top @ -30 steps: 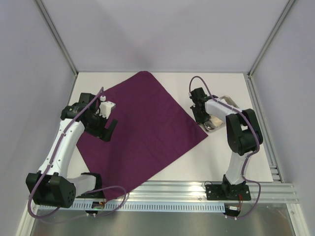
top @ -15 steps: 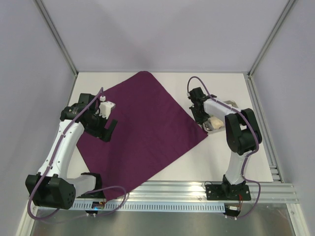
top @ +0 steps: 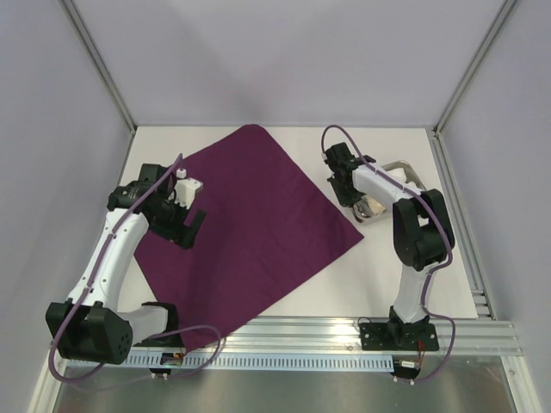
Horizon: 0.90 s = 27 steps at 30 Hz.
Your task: Prepare the surgical pack
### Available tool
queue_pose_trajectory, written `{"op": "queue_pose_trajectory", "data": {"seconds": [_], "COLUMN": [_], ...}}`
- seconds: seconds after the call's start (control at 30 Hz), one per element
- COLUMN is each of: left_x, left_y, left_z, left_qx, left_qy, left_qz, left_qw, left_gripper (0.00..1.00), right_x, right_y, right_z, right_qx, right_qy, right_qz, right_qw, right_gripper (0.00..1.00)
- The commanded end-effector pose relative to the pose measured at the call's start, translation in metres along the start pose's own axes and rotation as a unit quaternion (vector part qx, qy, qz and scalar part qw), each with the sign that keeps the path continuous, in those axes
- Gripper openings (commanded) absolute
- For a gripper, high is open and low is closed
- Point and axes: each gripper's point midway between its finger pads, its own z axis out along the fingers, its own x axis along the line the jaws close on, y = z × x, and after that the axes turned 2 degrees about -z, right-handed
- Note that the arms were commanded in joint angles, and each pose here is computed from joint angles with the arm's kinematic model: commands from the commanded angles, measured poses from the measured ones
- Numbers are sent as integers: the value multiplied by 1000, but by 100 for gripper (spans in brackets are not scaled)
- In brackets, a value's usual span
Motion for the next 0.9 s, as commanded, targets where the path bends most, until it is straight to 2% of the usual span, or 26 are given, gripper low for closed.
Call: {"op": "queue_pose_trajectory", "data": {"seconds": [0.0,0.2,0.33,0.57,0.77,0.87], "left_x": [8,53,74,98,105,104], "left_y": [5,-6,-17,-39,-54,-57], "left_z": [12,47,62,78,84,81], "left_qx": [0,69,86,105,120,120], "left_qy": [9,88,71,103,115,117], "left_qz": [27,23,-39,-61,-67,-76], "left_qw": [1000,993,993,987,984,983], "left_gripper": [100,100,100,100,100,100], "right_x": [-11,19,56,127,201,238], "right_y": [27,41,51,59,65,60], "right_z": [-16,-24,-33,-42,-60,-63], "right_qx": [-29,-44,-57,-70,-102,-117], "right_qy": [-44,-29,-17,8,66,88], "right_qz": [-24,-48,-82,-145,-214,-268], "right_qw": [998,998,995,987,969,952], "right_gripper": [0,1,1,0,0,1]}}
